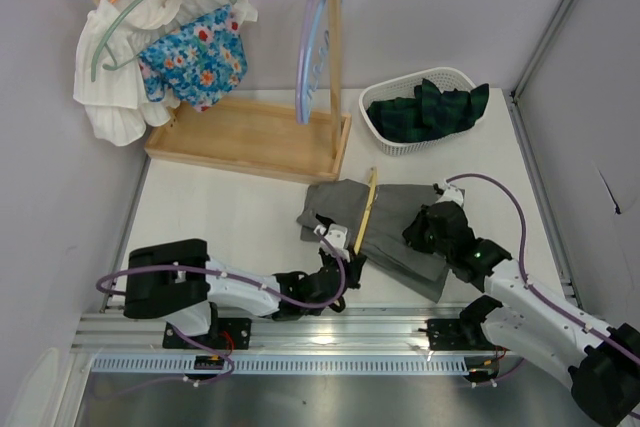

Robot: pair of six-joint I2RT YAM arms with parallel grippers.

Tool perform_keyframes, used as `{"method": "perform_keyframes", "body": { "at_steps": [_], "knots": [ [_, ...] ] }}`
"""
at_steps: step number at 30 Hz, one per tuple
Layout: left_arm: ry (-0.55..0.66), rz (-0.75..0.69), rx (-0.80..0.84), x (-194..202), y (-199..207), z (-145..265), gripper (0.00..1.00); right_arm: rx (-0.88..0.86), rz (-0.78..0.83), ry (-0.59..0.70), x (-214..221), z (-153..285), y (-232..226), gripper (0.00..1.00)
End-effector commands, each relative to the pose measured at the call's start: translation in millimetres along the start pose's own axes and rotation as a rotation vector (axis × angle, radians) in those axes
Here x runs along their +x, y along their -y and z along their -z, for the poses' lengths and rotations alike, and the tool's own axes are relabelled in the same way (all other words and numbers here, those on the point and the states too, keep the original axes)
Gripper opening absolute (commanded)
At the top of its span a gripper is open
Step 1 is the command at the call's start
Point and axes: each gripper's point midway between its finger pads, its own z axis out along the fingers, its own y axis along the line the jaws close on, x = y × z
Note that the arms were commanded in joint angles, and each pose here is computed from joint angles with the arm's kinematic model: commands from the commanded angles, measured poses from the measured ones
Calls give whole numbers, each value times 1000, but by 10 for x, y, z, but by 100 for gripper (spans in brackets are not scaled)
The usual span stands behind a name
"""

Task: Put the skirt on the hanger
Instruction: Place skirt on hanger

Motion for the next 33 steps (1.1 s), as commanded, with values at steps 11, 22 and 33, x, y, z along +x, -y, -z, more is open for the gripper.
{"method": "perform_keyframes", "body": {
  "at_steps": [11, 22, 33],
  "knots": [
    [110, 123, 192, -501, 503, 97, 0, -97, 10, 35, -175, 108, -233, 22],
    [170, 140, 188, -998, 651, 196, 0, -186, -32, 20, -214, 219, -440, 60],
    [157, 153, 114, -1181, 562, 166, 0, -304, 153, 102, -329, 515, -637, 86]
  ]
}}
